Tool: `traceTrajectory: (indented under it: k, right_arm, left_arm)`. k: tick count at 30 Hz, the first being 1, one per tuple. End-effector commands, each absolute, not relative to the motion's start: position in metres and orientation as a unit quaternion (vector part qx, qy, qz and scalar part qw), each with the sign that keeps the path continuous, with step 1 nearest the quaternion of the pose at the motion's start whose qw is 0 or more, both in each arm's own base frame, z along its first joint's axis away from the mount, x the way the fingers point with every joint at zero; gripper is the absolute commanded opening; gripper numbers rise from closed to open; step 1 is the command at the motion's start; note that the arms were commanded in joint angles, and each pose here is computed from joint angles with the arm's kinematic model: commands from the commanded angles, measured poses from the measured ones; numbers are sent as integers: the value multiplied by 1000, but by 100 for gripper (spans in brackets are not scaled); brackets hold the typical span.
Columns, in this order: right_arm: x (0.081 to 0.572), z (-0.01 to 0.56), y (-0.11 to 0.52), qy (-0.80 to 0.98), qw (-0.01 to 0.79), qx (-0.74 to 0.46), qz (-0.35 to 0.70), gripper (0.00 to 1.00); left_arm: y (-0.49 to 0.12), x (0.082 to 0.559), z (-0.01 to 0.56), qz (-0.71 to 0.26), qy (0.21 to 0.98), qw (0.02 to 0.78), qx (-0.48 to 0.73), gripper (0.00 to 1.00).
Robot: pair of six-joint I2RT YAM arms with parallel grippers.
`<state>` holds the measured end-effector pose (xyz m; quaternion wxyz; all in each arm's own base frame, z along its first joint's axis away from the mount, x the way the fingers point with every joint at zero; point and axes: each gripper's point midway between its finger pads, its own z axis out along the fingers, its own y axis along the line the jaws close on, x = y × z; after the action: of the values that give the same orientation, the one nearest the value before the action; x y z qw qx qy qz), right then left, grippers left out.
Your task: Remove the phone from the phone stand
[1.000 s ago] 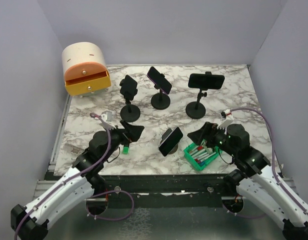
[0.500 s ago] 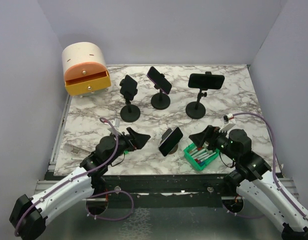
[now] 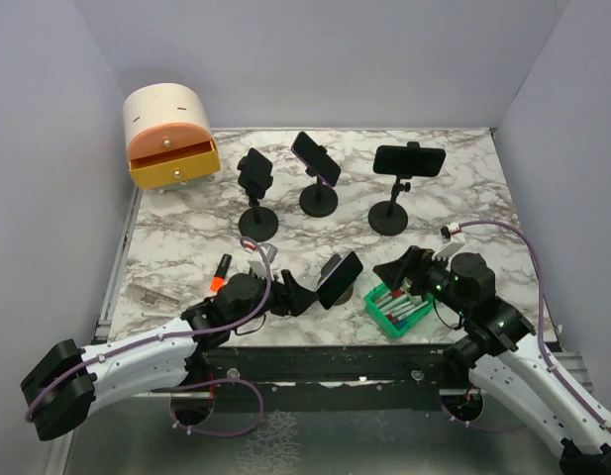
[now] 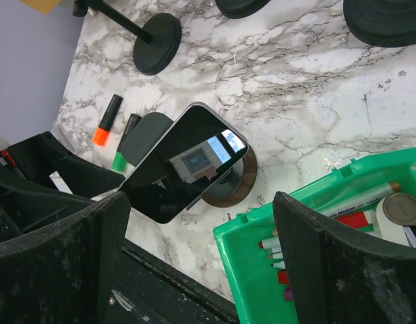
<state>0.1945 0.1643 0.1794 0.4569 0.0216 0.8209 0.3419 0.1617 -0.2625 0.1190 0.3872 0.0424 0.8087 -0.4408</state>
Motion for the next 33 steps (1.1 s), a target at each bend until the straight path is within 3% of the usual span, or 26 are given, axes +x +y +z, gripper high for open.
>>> traceTrajectory:
  k: [1,7,13,24,33]
  right_arm:
    - [197,180,165,817,465,19,342,93]
    - [197,181,165,816,465,19,342,93]
    - [196,182,164,817,464,20,342,93]
    - [194,185,162,815,467,19,342,93]
    - [193,188,162,814,469,19,343,93]
  left_arm:
    - [-279,153,134,-483,781,390,76,68]
    - [-297,145,134,-502,772,374,109,67]
    - [-306,145,126,-494,779,366,120,57]
    - [-307,151,123,-479,782,378,126,54]
    - [-315,156,130,-477,776,387,144,42]
